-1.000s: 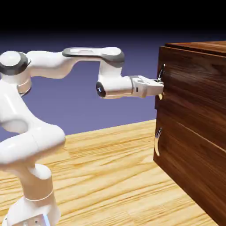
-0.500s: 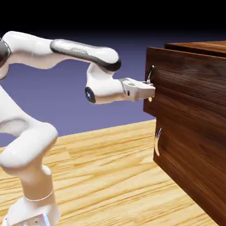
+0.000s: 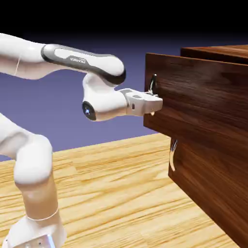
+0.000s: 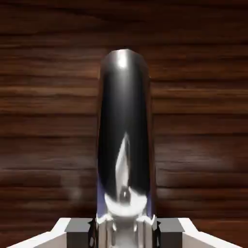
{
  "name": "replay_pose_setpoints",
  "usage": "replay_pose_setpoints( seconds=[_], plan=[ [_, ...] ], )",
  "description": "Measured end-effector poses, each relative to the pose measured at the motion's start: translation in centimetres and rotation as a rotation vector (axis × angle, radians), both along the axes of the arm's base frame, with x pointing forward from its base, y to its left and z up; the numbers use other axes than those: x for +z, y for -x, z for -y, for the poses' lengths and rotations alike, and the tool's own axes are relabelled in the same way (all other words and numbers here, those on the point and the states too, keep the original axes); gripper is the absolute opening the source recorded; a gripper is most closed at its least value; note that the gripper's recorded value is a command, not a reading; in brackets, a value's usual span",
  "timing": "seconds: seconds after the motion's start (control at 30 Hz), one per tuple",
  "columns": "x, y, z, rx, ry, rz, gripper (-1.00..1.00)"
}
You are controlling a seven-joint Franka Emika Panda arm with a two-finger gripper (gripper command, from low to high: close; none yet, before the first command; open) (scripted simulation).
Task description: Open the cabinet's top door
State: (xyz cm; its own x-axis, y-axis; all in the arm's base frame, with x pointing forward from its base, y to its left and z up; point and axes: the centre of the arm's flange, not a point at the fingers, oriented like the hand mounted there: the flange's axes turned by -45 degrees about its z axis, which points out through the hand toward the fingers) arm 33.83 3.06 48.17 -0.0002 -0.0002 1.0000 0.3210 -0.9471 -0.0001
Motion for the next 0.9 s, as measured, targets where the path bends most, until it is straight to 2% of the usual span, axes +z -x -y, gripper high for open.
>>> replay_pose_setpoints(
  seconds=[0.33, 0.9],
  plan=[
    [0.0, 5.0, 4.3, 0.136, 0.000, 0.000, -1.00],
    [0.0, 10.6, 10.6, 0.311, 0.001, 0.000, -1.00]
  ],
)
